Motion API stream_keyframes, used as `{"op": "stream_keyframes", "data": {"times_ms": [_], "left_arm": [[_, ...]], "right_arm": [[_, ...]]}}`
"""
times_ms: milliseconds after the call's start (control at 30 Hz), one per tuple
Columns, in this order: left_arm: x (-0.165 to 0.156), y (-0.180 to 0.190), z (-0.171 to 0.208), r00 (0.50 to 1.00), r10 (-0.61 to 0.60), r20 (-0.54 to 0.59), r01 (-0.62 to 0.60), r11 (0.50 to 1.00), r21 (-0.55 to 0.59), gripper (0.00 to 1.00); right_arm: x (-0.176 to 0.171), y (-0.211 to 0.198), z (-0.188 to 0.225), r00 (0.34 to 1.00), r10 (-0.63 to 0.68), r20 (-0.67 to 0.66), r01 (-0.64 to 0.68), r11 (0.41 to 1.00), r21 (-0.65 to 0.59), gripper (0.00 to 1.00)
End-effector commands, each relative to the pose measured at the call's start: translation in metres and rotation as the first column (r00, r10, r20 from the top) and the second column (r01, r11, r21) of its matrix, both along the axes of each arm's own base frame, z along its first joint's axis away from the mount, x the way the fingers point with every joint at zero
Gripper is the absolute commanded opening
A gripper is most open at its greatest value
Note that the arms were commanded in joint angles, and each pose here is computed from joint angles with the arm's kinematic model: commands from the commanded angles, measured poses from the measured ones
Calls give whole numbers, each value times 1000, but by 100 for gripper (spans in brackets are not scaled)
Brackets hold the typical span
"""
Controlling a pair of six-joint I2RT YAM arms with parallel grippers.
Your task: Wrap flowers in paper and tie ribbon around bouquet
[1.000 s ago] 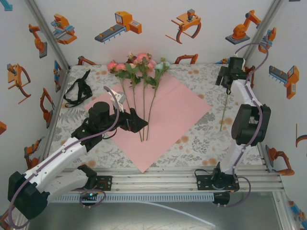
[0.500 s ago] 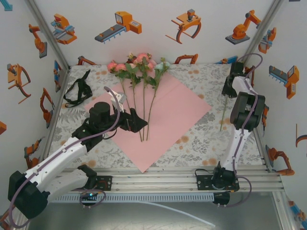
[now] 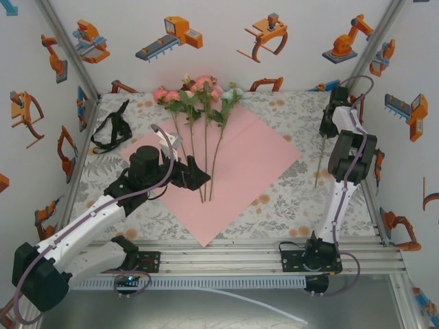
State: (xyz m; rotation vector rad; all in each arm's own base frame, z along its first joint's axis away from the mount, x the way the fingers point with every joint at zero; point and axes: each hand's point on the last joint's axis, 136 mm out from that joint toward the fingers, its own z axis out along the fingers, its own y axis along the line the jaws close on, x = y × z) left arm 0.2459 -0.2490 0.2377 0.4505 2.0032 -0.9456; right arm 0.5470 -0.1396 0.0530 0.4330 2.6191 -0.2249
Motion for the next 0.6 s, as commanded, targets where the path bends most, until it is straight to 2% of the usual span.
{"op": "stream_keyframes", "data": {"times_ms": [0,567], "left_arm": [[-1,0,10,999,-6,40,6,1000,7,97],[-2,7,9,999,11,54,-12,1000,29,97]], "right_arm": [[-5,-3,-7,999,13,-48,-13,1000,13,23],[-16,-5,-30,985,17,-171,-10,999,45,22]]}}
